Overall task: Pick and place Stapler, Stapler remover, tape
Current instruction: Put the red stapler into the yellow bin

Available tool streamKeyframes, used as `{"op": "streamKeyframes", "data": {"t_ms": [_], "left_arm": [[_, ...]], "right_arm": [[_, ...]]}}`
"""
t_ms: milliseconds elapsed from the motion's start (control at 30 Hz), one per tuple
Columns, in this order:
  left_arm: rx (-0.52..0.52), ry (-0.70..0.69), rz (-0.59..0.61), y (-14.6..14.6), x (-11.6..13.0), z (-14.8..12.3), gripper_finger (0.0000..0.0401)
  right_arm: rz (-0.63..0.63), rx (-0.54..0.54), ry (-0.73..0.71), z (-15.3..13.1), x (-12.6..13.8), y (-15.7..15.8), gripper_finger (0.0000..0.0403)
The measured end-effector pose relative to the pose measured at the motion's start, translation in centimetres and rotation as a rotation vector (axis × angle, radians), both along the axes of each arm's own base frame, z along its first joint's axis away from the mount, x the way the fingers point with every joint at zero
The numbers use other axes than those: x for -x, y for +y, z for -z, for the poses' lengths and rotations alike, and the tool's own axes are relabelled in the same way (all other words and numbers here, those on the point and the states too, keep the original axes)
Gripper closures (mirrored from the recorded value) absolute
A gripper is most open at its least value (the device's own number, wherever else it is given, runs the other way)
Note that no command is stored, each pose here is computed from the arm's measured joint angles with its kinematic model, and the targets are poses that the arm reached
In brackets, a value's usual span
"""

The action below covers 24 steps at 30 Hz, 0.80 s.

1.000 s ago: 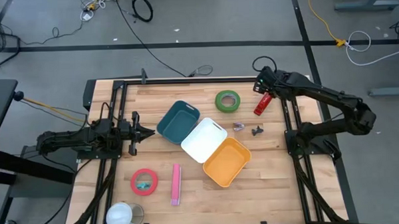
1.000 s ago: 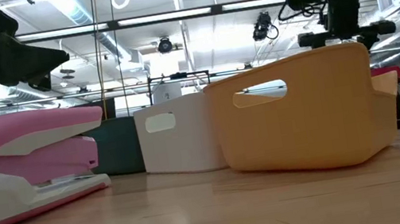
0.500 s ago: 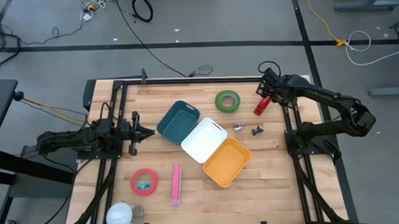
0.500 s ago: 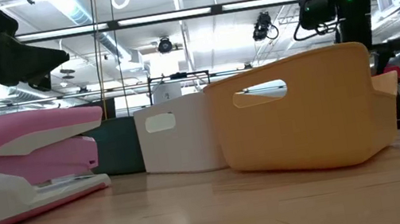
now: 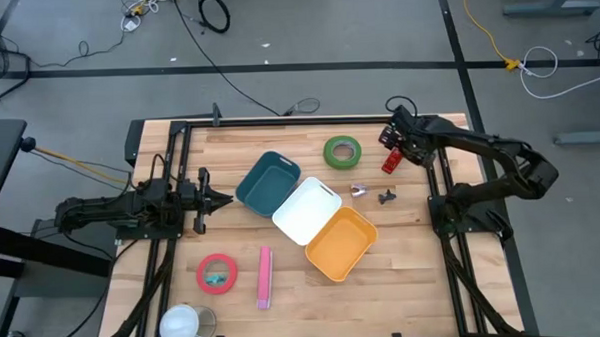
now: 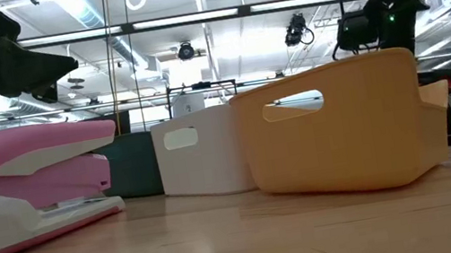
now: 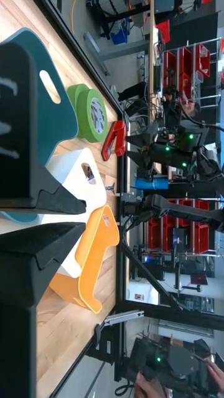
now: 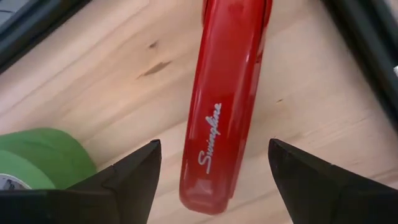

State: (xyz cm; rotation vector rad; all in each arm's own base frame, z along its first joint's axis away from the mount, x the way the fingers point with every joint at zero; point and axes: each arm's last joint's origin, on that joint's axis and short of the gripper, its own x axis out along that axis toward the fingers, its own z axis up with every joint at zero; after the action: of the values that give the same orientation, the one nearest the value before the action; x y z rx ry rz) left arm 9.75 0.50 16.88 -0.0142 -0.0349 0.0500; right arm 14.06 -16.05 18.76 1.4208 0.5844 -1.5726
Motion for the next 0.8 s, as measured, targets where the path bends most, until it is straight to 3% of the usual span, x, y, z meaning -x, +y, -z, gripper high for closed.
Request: {"op": "streamKeyframes", "data": {"t_ms": [300, 633, 800], "left_arm": [[0.000, 0.000, 0.000, 0.0, 0.0, 0.0, 0.0364], [0.000, 0.000, 0.000, 0.0, 0.0, 0.0, 0.0364], [0.000, 0.000, 0.000, 0.0, 0.0, 0.0, 0.0364]], "right_arm": [[0.010, -0.073, 0.023, 1.5, 0.0, -0.9, 0.0108], [0.008, -0.069, 0.014, 2.3, -0.5, -1.4, 0.0109], [0.008, -0.069, 0.015, 2.3, -0.5, -1.4, 0.0132]]}}
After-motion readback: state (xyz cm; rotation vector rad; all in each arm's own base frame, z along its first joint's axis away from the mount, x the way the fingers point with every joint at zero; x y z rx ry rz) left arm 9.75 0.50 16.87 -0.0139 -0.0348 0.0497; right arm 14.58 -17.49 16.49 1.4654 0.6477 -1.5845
